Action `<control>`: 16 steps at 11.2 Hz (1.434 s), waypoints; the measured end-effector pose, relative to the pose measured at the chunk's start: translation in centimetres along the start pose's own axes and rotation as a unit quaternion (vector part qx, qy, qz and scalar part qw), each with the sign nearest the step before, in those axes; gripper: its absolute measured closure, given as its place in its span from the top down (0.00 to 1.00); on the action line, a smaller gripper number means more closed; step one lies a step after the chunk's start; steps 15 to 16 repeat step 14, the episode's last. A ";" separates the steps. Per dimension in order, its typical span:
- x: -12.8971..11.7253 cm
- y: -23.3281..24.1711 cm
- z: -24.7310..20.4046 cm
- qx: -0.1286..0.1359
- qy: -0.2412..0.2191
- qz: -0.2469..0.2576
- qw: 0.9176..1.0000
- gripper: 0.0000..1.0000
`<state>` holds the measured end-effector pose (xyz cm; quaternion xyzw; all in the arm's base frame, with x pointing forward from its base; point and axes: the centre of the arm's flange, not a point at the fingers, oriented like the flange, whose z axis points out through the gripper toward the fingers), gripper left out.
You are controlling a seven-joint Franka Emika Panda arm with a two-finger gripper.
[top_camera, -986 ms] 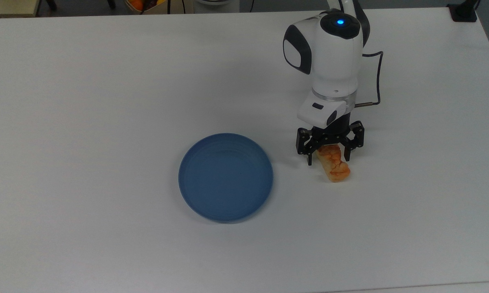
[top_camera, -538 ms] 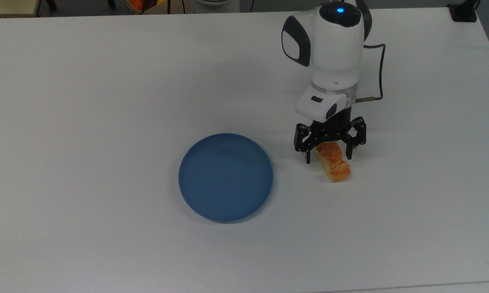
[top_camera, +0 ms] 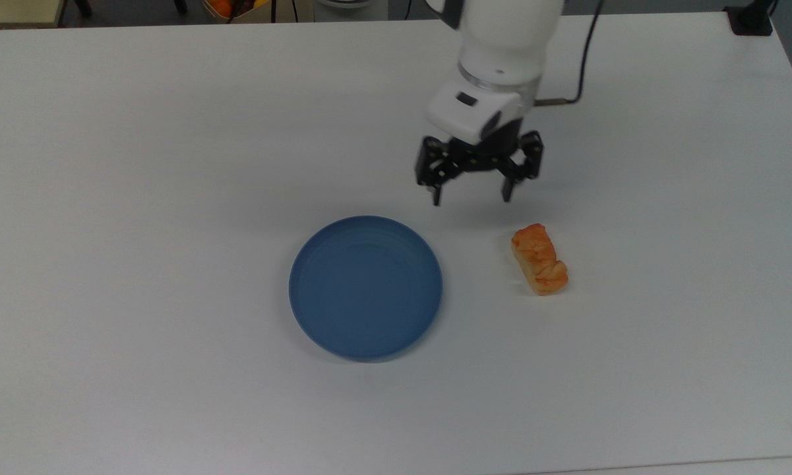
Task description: Put the bread on the table
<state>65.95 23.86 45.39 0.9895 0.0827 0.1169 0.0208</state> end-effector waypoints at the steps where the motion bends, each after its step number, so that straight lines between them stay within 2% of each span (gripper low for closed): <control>1: -0.4 2.4 -2.0 -0.009 -0.019 -0.001 1.000 1.00; 3: -1.6 7.6 -6.0 -0.022 -0.054 -0.002 0.998 1.00; 6: -4.1 14.8 -10.8 -0.025 -0.083 -0.002 0.996 1.00; 8: -6.0 19.4 -13.7 0.002 -0.091 -0.001 0.996 1.00; 9: -6.9 21.1 -14.8 0.007 -0.100 0.004 0.995 1.00; 12: -10.2 24.0 -17.2 0.009 -0.144 0.029 0.989 1.00; 14: -11.3 25.4 -17.7 0.008 -0.145 0.043 0.988 1.00; 16: -11.3 25.4 -17.7 0.008 -0.145 0.043 0.988 1.00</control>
